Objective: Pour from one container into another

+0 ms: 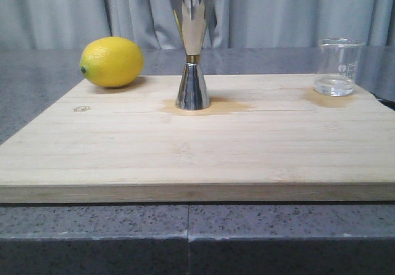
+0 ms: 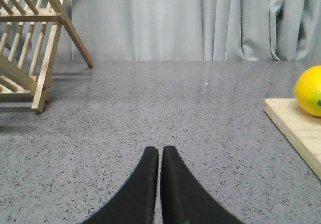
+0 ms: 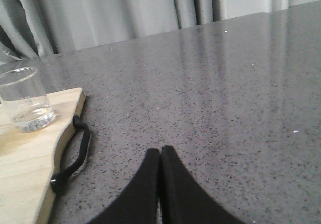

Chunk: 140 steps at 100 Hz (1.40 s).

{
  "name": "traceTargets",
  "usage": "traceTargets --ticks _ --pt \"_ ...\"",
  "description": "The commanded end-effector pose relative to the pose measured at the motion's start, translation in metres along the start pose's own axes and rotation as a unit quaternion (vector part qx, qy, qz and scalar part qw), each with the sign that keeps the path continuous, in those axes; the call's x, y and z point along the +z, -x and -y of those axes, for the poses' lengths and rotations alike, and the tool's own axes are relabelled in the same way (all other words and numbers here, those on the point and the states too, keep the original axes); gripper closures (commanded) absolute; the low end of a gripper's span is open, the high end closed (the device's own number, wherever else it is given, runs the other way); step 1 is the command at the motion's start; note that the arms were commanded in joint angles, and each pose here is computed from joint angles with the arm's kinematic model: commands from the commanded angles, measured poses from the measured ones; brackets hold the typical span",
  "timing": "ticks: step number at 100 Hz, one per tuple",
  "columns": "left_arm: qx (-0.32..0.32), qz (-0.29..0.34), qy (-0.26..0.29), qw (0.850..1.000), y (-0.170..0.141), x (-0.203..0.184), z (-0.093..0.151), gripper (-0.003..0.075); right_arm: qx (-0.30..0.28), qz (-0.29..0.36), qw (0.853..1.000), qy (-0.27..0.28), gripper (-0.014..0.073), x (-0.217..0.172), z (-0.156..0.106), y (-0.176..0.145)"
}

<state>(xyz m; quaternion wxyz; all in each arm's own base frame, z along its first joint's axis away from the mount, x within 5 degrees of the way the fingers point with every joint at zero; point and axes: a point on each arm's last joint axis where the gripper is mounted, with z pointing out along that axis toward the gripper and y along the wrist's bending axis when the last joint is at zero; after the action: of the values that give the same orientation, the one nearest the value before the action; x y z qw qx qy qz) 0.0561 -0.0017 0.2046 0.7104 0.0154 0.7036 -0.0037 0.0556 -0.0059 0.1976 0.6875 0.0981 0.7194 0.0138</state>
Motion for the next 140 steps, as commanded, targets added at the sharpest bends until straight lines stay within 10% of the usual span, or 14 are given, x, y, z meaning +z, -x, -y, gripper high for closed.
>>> traceTargets --ticks 1,140 --pt "-0.002 0.035 0.000 0.999 -0.001 -0.001 0.000 0.0739 0.009 0.070 0.997 0.023 0.0667 -0.003 -0.003 0.015" --pt "-0.002 0.035 0.000 0.999 -0.001 -0.001 0.000 0.0739 -0.028 0.105 0.994 0.026 0.0667 -0.003 -0.003 0.016"
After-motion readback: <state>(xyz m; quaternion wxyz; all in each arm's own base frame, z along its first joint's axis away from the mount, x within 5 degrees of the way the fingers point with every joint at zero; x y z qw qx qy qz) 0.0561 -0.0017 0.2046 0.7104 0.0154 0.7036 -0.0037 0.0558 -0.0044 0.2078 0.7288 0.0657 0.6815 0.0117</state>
